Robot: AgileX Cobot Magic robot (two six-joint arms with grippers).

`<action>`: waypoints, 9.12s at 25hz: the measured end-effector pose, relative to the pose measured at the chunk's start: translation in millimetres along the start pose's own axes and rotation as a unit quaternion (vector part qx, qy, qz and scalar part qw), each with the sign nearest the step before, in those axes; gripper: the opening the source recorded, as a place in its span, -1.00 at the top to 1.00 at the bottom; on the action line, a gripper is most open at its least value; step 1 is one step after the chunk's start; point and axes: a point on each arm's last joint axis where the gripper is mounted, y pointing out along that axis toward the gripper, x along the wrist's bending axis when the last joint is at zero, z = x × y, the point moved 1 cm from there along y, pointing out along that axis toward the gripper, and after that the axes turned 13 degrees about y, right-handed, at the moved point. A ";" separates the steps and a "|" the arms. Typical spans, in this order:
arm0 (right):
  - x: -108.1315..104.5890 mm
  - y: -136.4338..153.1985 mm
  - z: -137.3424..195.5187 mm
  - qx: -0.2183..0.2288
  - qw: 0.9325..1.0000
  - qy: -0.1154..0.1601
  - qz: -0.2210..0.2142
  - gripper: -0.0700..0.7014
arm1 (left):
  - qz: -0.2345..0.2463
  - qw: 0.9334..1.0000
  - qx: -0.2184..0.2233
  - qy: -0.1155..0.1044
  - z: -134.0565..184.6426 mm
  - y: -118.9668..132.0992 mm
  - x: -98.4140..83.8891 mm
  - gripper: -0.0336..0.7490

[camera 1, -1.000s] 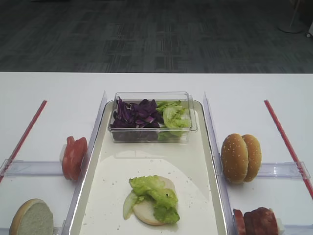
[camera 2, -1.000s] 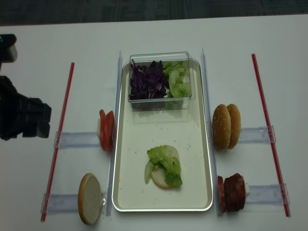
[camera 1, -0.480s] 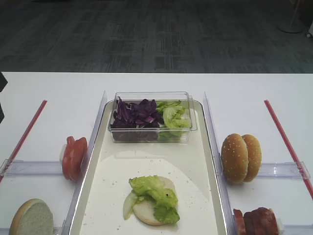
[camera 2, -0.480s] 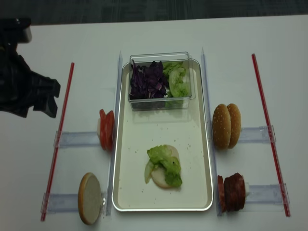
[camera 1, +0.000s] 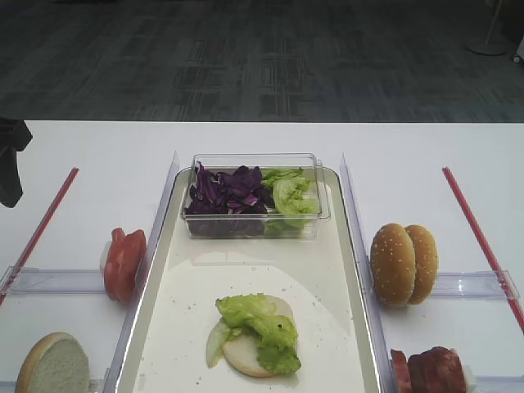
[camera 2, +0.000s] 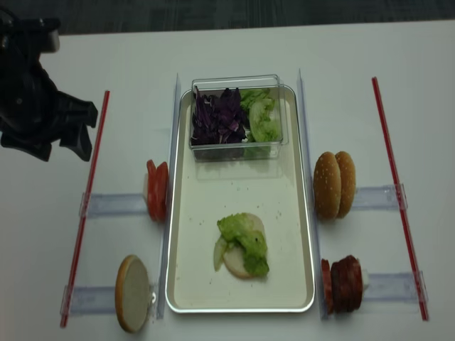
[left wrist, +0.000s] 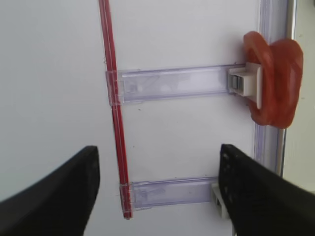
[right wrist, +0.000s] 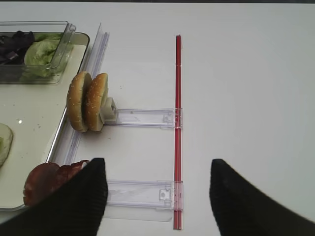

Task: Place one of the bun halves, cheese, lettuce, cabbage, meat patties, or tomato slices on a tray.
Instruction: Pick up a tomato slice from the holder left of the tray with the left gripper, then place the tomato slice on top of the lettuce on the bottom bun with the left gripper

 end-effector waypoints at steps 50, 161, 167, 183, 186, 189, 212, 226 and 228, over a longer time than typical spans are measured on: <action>-0.2 0.0 0.0 0.000 1.000 0.002 0.001 -0.42 | 0.034 0.998 -0.010 0.047 -29.7 33.9 -106.6 -0.02; -1.5 0.0 -0.2 -0.001 1.000 0.008 0.007 -0.42 | 0.004 0.998 0.041 0.047 -42.6 91.1 -127.3 0.78; -1.5 0.0 -0.2 -0.001 1.000 0.008 0.007 -0.42 | 0.004 0.998 0.039 0.041 -42.4 89.6 -127.3 0.78; -1.6 0.0 -0.2 -0.001 1.000 0.008 0.008 -0.42 | 0.009 0.999 -0.017 0.048 -34.4 44.3 -123.8 0.79; -1.6 0.0 -0.2 -0.001 1.000 0.008 0.008 -0.42 | 0.010 0.998 -0.030 0.050 -32.1 34.8 -123.1 0.79; -1.6 0.0 -0.2 -0.001 1.000 0.008 0.008 -0.42 | 0.010 0.998 -0.032 0.057 -30.1 30.6 -122.6 0.79; -1.8 0.0 -0.3 -0.001 1.000 0.008 0.009 -0.42 | 0.035 0.996 -0.054 0.060 26.8 25.0 -132.9 0.79; -1.8 0.0 -0.3 -0.001 1.000 0.008 0.009 -0.42 | 0.135 0.988 -0.065 0.019 41.7 46.5 -148.9 0.79; -1.8 0.0 -0.3 -0.001 1.000 0.008 0.009 -0.42 | 0.151 0.986 -0.068 0.020 44.1 50.8 -151.5 0.79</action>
